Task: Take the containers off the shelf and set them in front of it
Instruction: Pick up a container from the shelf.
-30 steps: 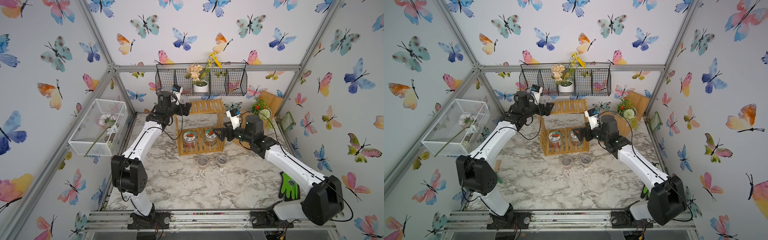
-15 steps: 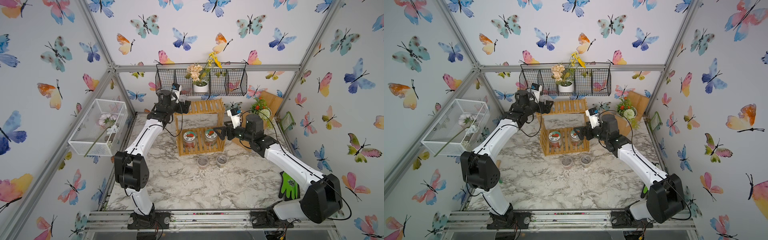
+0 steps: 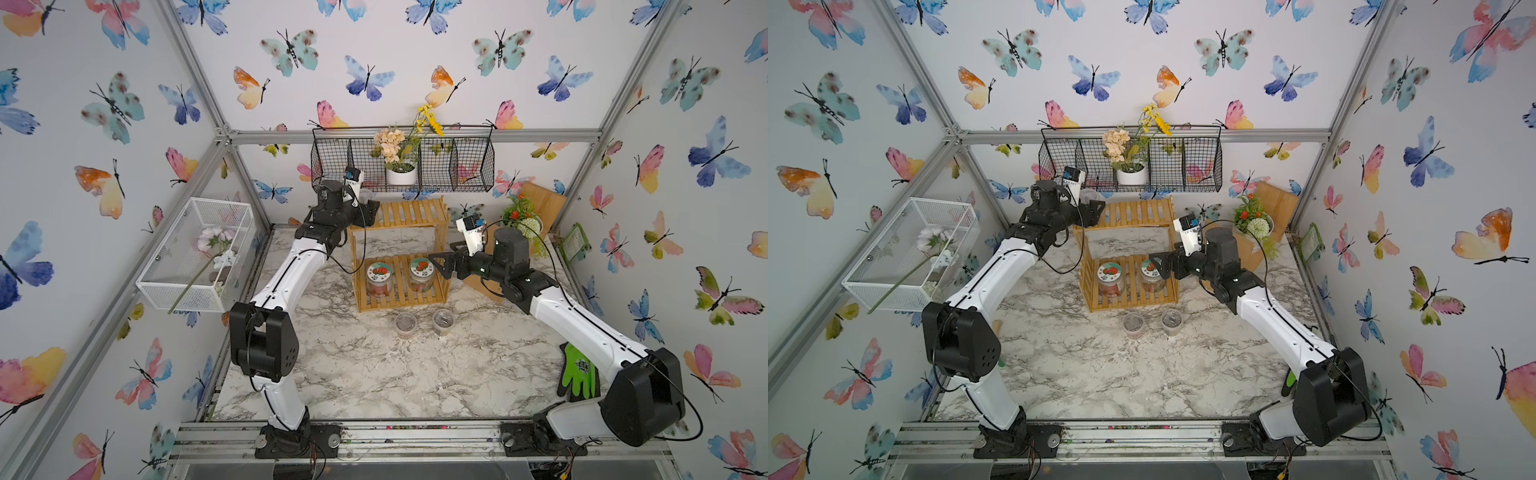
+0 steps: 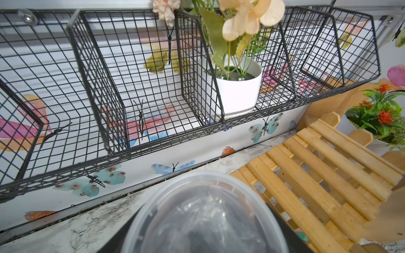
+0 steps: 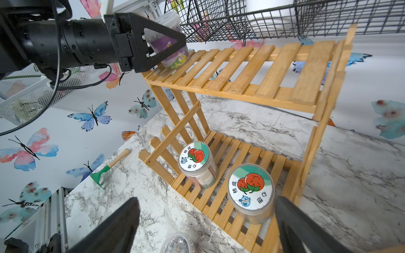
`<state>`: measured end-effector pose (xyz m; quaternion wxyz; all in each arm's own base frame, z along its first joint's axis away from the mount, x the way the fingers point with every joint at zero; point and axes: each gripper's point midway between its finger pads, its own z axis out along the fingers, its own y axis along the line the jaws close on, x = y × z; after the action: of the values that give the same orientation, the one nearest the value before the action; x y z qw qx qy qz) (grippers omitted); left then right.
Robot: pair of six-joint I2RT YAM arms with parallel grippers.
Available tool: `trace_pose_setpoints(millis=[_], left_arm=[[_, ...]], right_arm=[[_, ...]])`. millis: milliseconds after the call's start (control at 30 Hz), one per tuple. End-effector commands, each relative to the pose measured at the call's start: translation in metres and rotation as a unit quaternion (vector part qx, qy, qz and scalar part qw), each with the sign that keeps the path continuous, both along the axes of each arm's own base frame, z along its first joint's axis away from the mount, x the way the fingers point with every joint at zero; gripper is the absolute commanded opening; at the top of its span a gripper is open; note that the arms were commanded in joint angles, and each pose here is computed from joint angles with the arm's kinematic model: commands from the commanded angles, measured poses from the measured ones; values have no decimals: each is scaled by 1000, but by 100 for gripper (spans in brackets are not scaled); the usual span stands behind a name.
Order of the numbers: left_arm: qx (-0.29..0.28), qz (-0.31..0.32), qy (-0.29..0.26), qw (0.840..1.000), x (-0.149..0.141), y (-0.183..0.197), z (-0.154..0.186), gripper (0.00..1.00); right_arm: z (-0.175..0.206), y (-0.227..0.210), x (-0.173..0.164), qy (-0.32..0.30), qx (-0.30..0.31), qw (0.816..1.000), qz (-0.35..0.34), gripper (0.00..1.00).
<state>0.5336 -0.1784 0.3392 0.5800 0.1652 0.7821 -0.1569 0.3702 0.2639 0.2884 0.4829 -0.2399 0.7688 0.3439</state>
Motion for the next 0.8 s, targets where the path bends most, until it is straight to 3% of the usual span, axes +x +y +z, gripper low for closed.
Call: trace_pose_setpoints(millis=[0, 767], left_arm=[[-8, -9, -29, 1000, -9, 1, 24, 70], [-10, -51, -57, 997, -54, -7, 54, 68]], right_arm=[[10, 3, 2, -9, 12, 1000, 9, 98], [15, -2, -4, -9, 19, 1000, 8, 98]])
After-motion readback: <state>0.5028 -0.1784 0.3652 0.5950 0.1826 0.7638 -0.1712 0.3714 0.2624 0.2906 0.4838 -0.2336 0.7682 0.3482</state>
